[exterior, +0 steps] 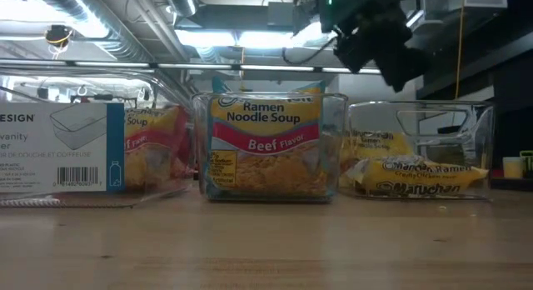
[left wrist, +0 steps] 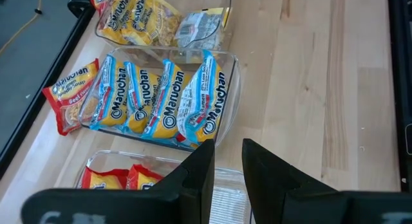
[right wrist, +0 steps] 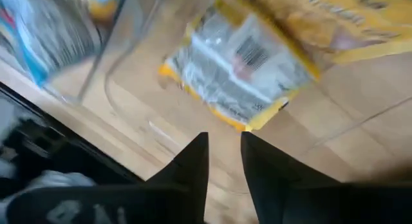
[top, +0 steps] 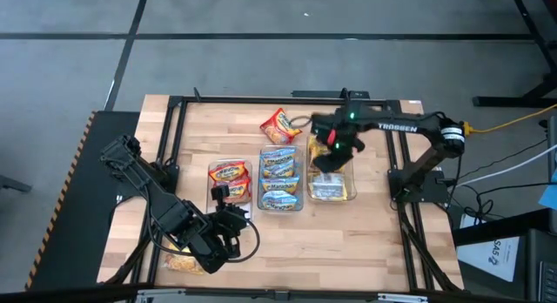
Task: Sort Maruchan noodles
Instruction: Put the yellow noodle pack into the right transparent bin, then adjust the yellow noodle pack
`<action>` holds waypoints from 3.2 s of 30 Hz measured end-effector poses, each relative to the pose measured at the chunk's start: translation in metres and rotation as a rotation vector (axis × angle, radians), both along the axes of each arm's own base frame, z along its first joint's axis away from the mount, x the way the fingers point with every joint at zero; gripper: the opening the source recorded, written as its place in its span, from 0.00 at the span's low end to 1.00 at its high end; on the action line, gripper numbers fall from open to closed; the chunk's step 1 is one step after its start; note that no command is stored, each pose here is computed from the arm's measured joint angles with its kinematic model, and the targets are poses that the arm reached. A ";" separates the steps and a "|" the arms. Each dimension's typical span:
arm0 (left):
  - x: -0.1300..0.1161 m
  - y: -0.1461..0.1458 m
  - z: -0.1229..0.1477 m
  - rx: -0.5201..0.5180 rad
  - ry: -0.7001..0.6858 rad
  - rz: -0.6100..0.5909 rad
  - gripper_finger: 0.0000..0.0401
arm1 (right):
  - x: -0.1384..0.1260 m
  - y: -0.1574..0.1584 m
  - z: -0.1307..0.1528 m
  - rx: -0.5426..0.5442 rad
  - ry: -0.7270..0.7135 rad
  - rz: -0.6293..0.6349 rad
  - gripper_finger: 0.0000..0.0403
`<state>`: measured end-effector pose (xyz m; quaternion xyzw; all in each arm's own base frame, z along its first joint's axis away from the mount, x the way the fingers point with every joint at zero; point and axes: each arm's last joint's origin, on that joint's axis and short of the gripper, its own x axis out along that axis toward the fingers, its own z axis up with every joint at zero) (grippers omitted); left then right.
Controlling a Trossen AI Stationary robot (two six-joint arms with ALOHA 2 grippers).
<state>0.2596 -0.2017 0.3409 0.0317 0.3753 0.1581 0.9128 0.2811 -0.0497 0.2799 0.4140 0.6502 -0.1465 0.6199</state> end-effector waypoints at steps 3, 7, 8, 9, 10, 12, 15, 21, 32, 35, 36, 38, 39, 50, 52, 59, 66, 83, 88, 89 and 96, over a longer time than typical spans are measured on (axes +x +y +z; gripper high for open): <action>0.000 0.000 0.000 -0.002 0.001 0.000 0.18 | 0.004 0.032 -0.001 -0.076 -0.001 0.135 0.21; 0.000 0.000 0.000 -0.005 0.001 0.000 0.18 | 0.002 0.057 -0.002 -0.361 0.037 0.316 0.18; 0.000 0.000 0.000 -0.005 0.001 0.000 0.18 | 0.001 0.058 -0.002 -0.426 0.051 0.338 0.18; 0.000 0.000 0.000 -0.005 0.002 0.001 0.18 | 0.001 0.058 -0.002 -0.462 0.054 0.346 0.17; 0.000 0.000 0.000 -0.005 0.002 0.000 0.18 | 0.002 0.057 -0.002 -0.479 0.051 0.348 0.17; 0.000 0.000 0.000 -0.005 0.001 0.001 0.18 | 0.003 0.053 -0.008 -0.474 0.035 0.352 0.17; 0.000 0.000 0.000 -0.006 0.000 0.000 0.18 | 0.005 0.048 -0.026 -0.417 -0.004 0.357 0.17; 0.000 0.000 0.000 -0.009 0.002 0.000 0.18 | 0.000 0.046 -0.062 -0.444 0.003 0.413 0.17; 0.000 0.000 0.000 -0.009 0.002 -0.001 0.18 | -0.005 0.052 -0.093 -0.269 -0.087 0.420 0.17; 0.000 0.000 0.000 -0.009 0.002 -0.001 0.18 | -0.005 0.052 -0.093 -0.265 -0.087 0.414 0.17; 0.000 0.000 0.000 -0.009 0.002 0.000 0.18 | -0.005 0.052 -0.093 -0.265 -0.088 0.408 0.17; 0.000 0.000 0.000 -0.009 0.002 -0.001 0.18 | -0.004 0.052 -0.093 -0.257 -0.098 0.399 0.17; 0.000 0.000 0.000 -0.009 0.002 -0.001 0.18 | -0.003 0.053 -0.093 -0.247 -0.107 0.395 0.17; 0.000 0.000 0.000 -0.009 0.002 0.000 0.18 | -0.002 0.054 -0.092 -0.189 -0.130 0.390 0.13; 0.000 0.000 0.000 -0.009 0.002 -0.001 0.18 | -0.002 0.055 -0.092 -0.177 -0.132 0.389 0.10; 0.000 0.000 0.000 -0.009 0.002 0.000 0.18 | -0.002 0.054 -0.091 -0.192 -0.120 0.390 0.10; 0.000 0.000 0.000 -0.009 0.002 0.000 0.18 | 0.004 0.054 -0.080 -0.199 -0.140 0.372 0.31; 0.000 0.000 0.000 -0.009 0.001 0.000 0.18 | 0.008 0.075 -0.072 -0.066 -0.062 0.055 0.24; 0.000 0.000 0.000 -0.009 0.001 0.000 0.18 | 0.008 0.076 -0.073 -0.052 -0.035 -0.007 0.24; 0.000 0.000 0.000 -0.009 0.001 0.000 0.18 | 0.008 0.076 -0.073 -0.052 -0.035 -0.010 0.24; 0.000 -0.001 0.000 -0.011 -0.002 -0.003 0.18 | 0.017 0.076 -0.097 -0.031 0.056 -0.029 0.24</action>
